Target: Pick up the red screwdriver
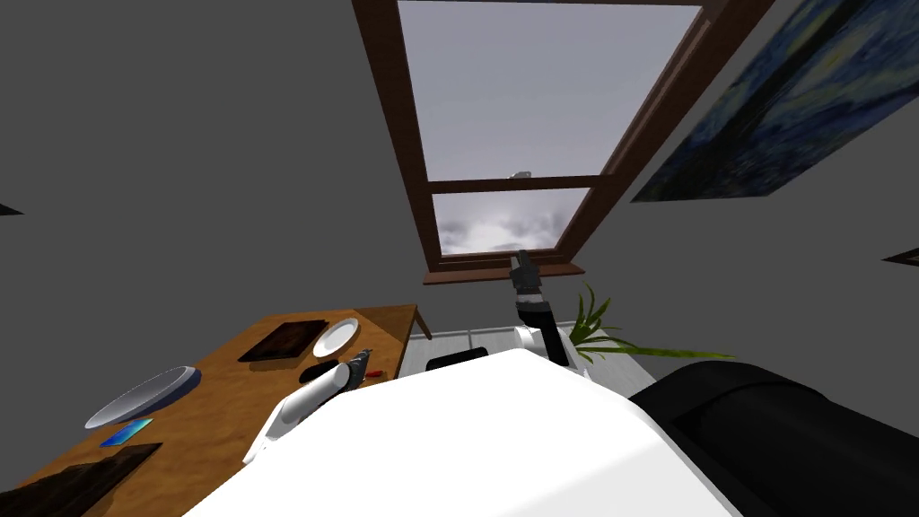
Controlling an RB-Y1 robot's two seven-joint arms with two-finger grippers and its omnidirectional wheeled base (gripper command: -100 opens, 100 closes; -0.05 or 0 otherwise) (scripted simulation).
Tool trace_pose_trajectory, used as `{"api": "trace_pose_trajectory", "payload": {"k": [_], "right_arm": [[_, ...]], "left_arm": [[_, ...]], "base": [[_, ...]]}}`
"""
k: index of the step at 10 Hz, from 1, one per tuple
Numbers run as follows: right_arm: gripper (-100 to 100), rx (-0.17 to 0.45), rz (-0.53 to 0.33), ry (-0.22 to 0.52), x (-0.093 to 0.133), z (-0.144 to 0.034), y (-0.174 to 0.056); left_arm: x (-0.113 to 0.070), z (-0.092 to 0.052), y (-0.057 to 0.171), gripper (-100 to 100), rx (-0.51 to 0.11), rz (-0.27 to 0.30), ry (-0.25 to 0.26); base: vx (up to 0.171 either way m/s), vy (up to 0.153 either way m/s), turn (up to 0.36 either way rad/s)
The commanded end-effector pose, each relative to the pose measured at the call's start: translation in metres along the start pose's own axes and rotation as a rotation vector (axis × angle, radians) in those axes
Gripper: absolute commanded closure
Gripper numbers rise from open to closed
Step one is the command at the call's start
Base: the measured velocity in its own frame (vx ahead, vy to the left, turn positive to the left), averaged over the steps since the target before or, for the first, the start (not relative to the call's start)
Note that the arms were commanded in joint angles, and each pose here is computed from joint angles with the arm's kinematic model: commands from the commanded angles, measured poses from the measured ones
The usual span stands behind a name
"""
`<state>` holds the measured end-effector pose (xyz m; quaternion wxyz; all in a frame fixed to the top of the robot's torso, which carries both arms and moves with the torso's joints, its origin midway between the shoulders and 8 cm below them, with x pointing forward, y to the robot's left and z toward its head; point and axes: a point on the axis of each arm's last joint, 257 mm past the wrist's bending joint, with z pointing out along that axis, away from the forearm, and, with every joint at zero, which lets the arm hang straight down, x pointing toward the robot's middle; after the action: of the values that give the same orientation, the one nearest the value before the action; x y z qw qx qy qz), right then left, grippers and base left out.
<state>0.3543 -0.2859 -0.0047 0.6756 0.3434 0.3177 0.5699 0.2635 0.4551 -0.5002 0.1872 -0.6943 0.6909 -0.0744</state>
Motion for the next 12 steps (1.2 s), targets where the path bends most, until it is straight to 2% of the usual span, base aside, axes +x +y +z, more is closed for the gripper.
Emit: {"api": "trace_pose_trajectory", "payload": {"k": [1,2,3,5,6,9,12], "right_arm": [[0,0.000,0.000,0.000,0.000,0.000,0.000],[0,0.000,0.000,0.000,0.000,0.000,0.000],[0,0.000,0.000,0.000,0.000,0.000,0.000],[0,0.000,0.000,0.000,0.000,0.000,0.000],[0,0.000,0.000,0.000,0.000,0.000,0.000],[0,0.000,0.000,0.000,0.000,0.000,0.000],[0,0.000,0.000,0.000,0.000,0.000,0.000]], "left_arm": [[0.001,0.000,0.011,-100,-0.038,-0.004,0.015],[-0.001,0.002,0.024,-100,-0.080,-0.011,0.031],[0.001,0.002,0.027,-100,-0.090,-0.011,0.036],[-0.002,0.003,0.051,-100,-0.170,-0.024,0.068],[0.000,0.002,0.053,-100,-0.180,-0.024,0.073],[-0.005,-0.002,0.080,-100,-0.277,-0.036,0.111],[-0.012,-0.007,0.094,-100,-0.329,-0.041,0.128]], "base": [[-0.006,0.021,-0.104],[-0.005,0.025,-0.161],[-0.003,0.023,-0.075],[-0.006,0.028,-0.177],[-0.003,0.028,-0.060],[-0.005,0.024,-0.140],[-0.001,0.020,-0.094]]}}
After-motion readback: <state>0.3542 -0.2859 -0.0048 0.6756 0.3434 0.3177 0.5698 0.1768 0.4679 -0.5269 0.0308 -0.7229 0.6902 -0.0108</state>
